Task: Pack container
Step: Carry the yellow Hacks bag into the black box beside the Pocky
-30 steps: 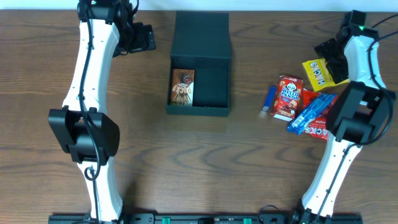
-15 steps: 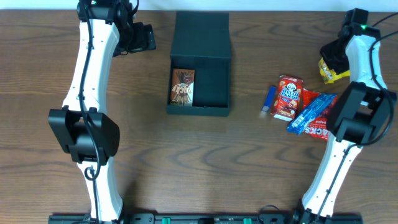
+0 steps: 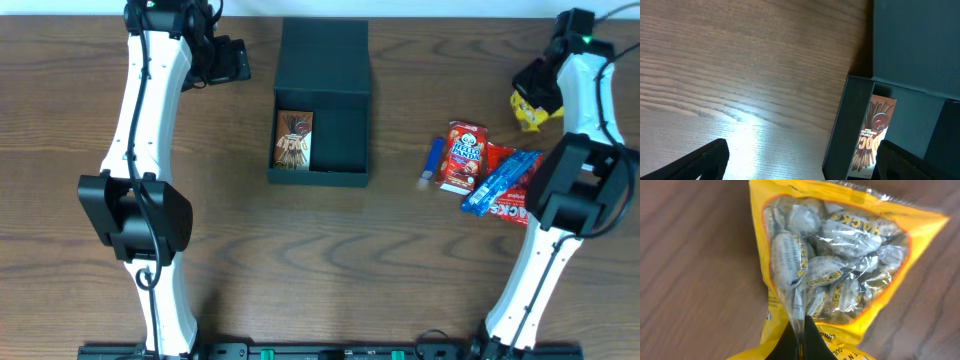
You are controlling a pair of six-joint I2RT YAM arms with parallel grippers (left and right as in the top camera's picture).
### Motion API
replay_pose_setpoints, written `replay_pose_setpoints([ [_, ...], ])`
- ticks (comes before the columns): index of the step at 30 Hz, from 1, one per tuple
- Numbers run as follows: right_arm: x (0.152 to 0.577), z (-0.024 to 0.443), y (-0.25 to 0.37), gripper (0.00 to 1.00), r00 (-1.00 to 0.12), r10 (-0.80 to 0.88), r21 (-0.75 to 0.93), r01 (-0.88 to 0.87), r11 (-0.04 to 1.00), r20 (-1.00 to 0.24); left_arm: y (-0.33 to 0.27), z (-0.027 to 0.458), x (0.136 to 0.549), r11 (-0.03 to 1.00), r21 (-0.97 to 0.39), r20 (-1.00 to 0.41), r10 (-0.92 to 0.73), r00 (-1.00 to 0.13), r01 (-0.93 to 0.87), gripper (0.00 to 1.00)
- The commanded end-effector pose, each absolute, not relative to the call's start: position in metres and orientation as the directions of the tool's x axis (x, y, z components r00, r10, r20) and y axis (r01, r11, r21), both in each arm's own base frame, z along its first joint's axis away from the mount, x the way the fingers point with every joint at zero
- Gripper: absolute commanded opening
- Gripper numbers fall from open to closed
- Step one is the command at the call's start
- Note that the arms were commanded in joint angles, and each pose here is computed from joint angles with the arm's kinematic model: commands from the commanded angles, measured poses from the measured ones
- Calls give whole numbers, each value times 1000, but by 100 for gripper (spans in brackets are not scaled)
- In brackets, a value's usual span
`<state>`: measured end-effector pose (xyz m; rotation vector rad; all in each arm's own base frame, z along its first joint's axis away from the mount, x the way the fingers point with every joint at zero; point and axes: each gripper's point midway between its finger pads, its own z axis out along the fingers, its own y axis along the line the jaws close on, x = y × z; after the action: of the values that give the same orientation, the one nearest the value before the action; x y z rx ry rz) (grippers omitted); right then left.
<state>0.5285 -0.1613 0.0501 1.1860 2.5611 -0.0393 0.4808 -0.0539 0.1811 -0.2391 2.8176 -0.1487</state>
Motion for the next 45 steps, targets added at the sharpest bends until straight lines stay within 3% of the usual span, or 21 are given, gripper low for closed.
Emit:
replay_pose_setpoints([
  [1, 543, 146, -123, 1, -691, 572, 170, 561, 810, -443, -50, 182, 482, 980, -123, -303, -186, -935, -156, 95],
  [6, 540, 210, -70, 1, -727, 439, 191, 402, 895, -528, -48, 184, 486, 979, -126, -320, -191, -928, -158, 95],
  [11, 518, 233, 12, 1, -810, 295, 193, 227, 955, -508, -28, 184, 489, 978, -64, -342, -207, -917, -197, 95],
  [18, 483, 207, 134, 1, -909, 88, 158, 25, 987, -408, 1, 185, 492, 966, -62, -351, -258, -900, -252, 95],
  [26, 455, 147, 218, 1, -952, -5, 74, -29, 997, -305, 41, 185, 490, 942, -63, -351, -331, -876, -330, 95],
  [34, 428, 99, 240, 1, -981, -41, -18, -38, 999, -189, 48, 184, 489, 937, -63, -348, -344, -872, -344, 95],
  [45, 410, 94, 249, 1, -987, -80, -41, -74, 996, -143, 48, 185, 490, 937, -64, -353, -344, -870, -344, 95],
])
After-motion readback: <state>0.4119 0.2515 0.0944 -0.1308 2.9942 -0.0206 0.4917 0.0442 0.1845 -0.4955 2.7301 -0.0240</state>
